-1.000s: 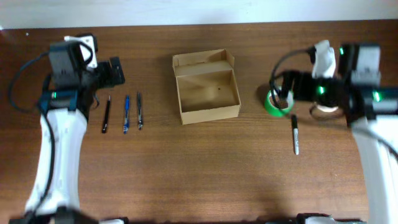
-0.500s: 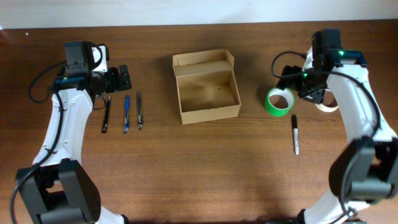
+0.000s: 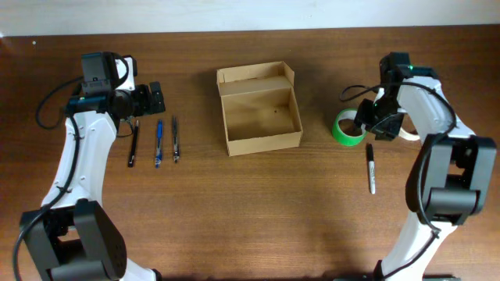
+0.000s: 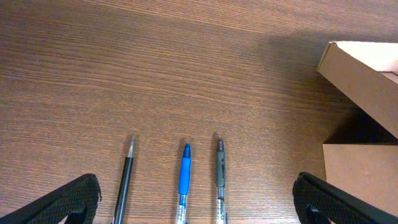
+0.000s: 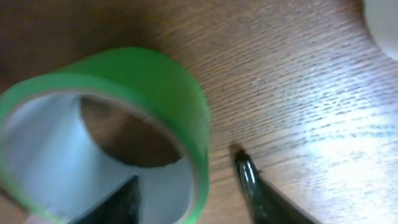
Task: Pack container
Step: 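Lower the right gripper onto the green tape roll and grasp it, then carry the green tape into the box and release it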
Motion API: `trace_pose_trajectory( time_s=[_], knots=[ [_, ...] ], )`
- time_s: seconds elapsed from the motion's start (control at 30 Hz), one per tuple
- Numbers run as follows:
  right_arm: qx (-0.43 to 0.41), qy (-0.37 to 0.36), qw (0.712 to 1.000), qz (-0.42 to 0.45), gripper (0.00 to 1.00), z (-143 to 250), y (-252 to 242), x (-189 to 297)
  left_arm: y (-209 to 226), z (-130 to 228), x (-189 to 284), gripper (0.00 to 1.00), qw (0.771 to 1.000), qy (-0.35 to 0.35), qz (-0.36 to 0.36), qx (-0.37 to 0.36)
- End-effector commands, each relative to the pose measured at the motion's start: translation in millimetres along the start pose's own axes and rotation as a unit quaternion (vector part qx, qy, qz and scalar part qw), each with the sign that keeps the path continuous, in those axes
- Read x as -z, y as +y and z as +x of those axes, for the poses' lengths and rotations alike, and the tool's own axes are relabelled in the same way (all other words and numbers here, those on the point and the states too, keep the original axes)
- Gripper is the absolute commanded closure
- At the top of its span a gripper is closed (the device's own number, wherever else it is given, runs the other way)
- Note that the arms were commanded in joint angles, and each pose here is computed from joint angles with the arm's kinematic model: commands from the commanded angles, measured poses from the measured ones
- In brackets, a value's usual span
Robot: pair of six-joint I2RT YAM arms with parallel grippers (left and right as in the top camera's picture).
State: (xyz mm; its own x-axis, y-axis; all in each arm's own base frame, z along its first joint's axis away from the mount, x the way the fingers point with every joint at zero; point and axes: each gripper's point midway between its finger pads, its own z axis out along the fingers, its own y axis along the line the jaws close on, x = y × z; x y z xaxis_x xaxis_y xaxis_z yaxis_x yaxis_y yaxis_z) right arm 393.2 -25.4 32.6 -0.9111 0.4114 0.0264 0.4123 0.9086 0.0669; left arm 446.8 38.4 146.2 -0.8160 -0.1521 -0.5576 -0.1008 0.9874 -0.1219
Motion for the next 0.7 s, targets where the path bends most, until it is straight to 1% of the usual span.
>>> trace_pose_trajectory(
  time_s=[0.0, 0.07, 0.13, 0.2, 0.37, 0.5, 0.6, 0.67],
  knots=[
    [-0.012, 0.000, 1.000, 0.011, 0.67, -6.6, -5.9, -6.8, -1.3, -5.5, 0.6, 0.01, 1.000, -0.005, 0.007, -0.009],
    [-0.016, 0.002, 1.000, 0.013, 0.76, -6.9, -6.7, -10.4, -1.3, -5.5, 0.6, 0.01, 1.000, -0.005, 0.007, -0.009],
    [-0.016, 0.001, 1.000, 0.014, 0.79, -8.2, -6.7, -12.1, -1.3, -5.5, 0.6, 0.01, 1.000, -0.005, 0.007, -0.009],
    [-0.015, -0.002, 1.000, 0.013, 0.96, -9.6, -6.1, -12.4, -1.3, -5.5, 0.6, 0.01, 1.000, -0.005, 0.007, -0.009],
    [-0.014, -0.011, 1.000, 0.009, 0.96, -12.6, -4.3, -3.9, -1.3, -5.5, 0.6, 0.01, 1.000, -0.005, 0.007, -0.009],
    [-0.003, -0.075, 0.997, -0.020, 0.96, -27.7, 11.8, 61.8, -1.3, -5.5, 0.6, 0.01, 1.000, -0.005, 0.007, -0.009],
    [0.057, -0.137, 0.986, -0.082, 0.96, -28.7, 47.2, 135.3, -1.3, -5.5, 0.6, 0.01, 1.000, -0.005, 0.007, -0.009],
    [0.100, -0.176, 0.972, -0.116, 0.96, -18.7, 72.0, 184.4, -1.3, -5.5, 0.6, 0.01, 1.000, -0.005, 0.007, -0.009]
  ],
)
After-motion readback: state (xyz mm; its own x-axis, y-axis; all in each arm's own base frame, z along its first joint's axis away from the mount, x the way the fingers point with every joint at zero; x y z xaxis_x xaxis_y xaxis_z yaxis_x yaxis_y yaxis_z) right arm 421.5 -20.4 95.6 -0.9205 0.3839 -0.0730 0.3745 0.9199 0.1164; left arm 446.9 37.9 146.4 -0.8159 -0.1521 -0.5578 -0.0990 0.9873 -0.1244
